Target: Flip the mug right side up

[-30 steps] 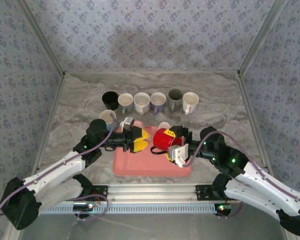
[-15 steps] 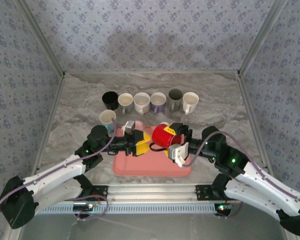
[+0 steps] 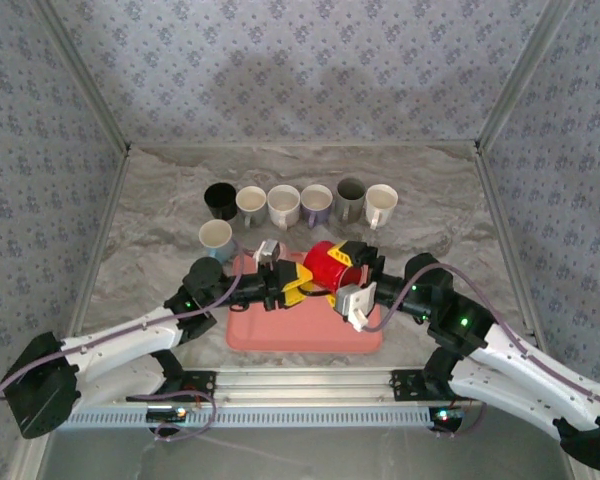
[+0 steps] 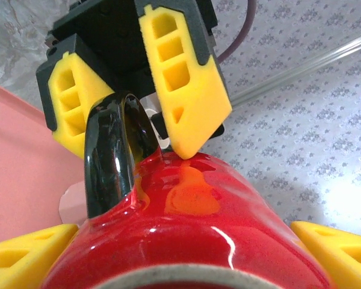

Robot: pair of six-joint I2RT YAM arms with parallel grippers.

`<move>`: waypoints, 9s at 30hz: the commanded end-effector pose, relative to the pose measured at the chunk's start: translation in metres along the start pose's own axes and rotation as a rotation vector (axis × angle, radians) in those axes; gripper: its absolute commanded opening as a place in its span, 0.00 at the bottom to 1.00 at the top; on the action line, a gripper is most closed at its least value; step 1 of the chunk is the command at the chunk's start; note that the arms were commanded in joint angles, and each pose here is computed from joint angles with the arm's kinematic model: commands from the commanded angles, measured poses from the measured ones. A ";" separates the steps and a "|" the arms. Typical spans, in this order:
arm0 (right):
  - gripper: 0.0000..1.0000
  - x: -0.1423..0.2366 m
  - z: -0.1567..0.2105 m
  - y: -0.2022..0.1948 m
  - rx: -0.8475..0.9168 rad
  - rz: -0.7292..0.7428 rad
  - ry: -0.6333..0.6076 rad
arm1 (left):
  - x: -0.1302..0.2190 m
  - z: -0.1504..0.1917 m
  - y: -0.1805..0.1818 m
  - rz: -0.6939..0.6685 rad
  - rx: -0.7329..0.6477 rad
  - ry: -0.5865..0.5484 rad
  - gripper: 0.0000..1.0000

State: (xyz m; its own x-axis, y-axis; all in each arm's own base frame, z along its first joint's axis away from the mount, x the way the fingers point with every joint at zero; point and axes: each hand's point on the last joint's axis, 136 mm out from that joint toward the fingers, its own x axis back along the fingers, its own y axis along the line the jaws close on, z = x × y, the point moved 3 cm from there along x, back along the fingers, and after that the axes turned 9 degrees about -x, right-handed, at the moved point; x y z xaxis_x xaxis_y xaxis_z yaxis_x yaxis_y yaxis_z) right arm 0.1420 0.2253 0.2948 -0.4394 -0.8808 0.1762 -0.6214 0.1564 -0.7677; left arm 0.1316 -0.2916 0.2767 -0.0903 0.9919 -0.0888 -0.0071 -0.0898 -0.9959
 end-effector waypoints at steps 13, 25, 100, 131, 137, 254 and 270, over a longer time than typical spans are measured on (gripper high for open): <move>0.58 -0.005 -0.012 -0.006 -0.009 0.044 -0.064 | 0.001 0.004 -0.030 0.114 -0.101 -0.026 0.00; 1.00 0.000 -0.002 0.002 -0.079 0.028 -0.014 | 0.023 -0.006 -0.040 0.146 -0.153 -0.141 0.00; 1.00 0.058 0.040 -0.005 -1.510 0.324 0.302 | 0.090 -0.187 0.050 -1.225 -1.270 -0.453 0.00; 1.00 0.051 0.045 0.007 -1.507 0.312 0.299 | 0.104 -0.219 0.132 -1.369 -1.123 -0.465 0.00; 1.00 0.047 0.044 0.007 -1.500 0.305 0.309 | 0.106 -0.222 0.145 -1.380 -1.095 -0.448 0.00; 0.15 -0.182 0.157 0.071 -1.001 -0.367 0.965 | 0.187 -0.060 -0.034 -0.977 -1.261 -0.600 0.42; 0.00 -0.146 0.101 0.023 -1.101 -0.190 0.689 | 0.164 -0.052 -0.034 -0.835 -1.273 -0.497 0.52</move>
State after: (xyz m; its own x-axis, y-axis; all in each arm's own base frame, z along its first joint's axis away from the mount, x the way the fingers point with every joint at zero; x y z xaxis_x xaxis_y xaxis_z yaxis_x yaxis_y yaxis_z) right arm 0.2543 0.3035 0.1389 -0.2278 -0.4314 0.8729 -0.7765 0.6214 0.1045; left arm 0.1722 -0.1110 0.2850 -0.8198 0.5064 0.2673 0.4927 0.8617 -0.1213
